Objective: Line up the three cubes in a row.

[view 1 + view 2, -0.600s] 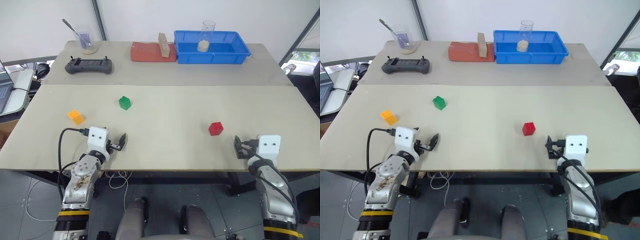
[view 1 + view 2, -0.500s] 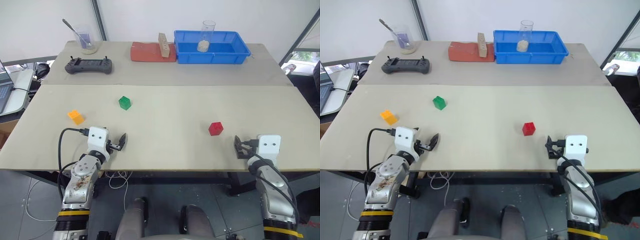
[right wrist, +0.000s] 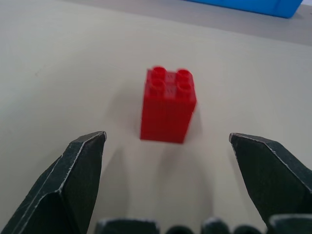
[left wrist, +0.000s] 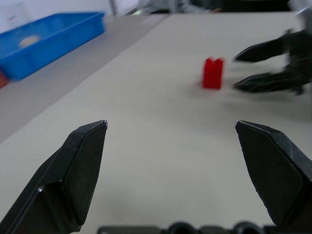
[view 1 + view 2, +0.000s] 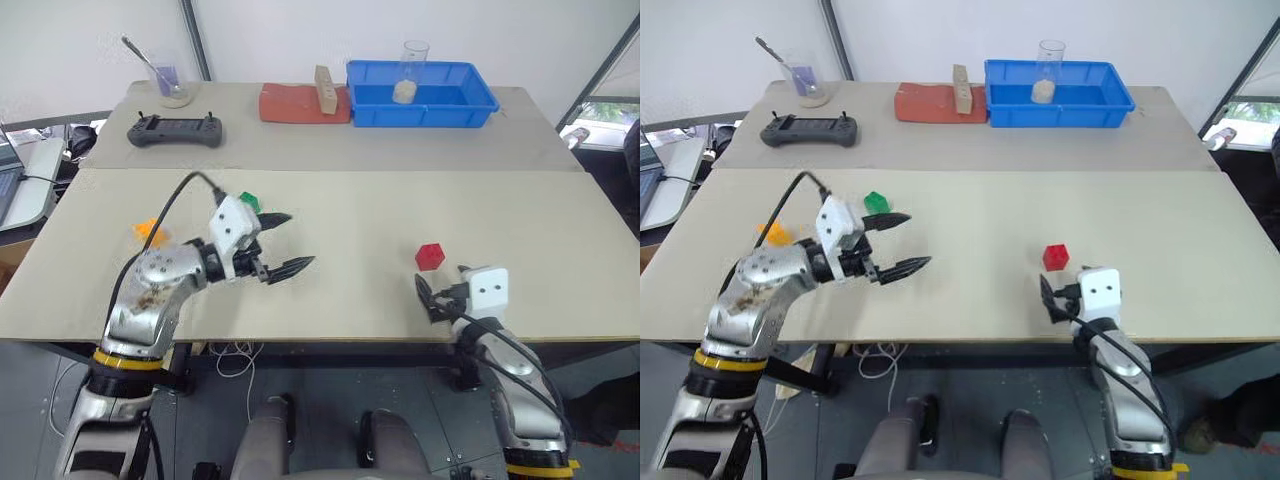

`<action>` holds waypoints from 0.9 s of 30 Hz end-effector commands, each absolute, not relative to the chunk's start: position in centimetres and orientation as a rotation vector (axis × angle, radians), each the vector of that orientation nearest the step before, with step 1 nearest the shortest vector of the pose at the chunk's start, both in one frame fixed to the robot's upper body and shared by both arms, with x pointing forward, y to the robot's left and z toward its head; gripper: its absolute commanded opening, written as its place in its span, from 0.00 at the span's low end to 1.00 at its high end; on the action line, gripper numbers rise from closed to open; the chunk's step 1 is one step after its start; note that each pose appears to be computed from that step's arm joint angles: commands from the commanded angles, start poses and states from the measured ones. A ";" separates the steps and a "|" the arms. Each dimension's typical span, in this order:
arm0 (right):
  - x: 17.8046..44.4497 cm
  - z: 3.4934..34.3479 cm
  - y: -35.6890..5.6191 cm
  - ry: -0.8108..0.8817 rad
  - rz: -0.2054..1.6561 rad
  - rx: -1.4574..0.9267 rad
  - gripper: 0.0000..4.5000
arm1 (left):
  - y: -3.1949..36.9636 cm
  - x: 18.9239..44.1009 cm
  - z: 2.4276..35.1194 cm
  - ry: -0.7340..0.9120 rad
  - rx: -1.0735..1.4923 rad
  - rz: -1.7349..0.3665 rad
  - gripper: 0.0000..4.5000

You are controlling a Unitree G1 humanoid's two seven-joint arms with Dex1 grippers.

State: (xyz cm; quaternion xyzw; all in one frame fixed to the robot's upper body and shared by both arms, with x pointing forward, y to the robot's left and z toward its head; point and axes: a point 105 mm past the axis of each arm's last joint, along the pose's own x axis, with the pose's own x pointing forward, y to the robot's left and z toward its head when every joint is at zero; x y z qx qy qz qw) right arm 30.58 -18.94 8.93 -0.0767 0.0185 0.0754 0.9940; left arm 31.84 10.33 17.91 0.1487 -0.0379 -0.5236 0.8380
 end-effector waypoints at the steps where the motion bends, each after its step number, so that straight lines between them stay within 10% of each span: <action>1: 31.6 10.2 -18.8 -0.004 0.096 -0.130 1.00 | 8.2 31.0 20.7 -0.160 0.288 -1.236 0.99; 10: 33.3 10.2 -17.7 -0.020 0.079 -0.105 1.00 | 7.6 30.5 21.7 -0.173 0.286 -1.305 0.99; 20: 33.3 10.1 -18.1 -0.019 0.100 -0.136 0.31 | 8.1 30.3 21.4 -0.166 0.294 -1.287 1.00; 27: 34.1 13.1 -15.7 -0.029 0.500 -0.200 0.31 | 9.3 29.5 20.1 -0.134 0.319 -1.302 1.00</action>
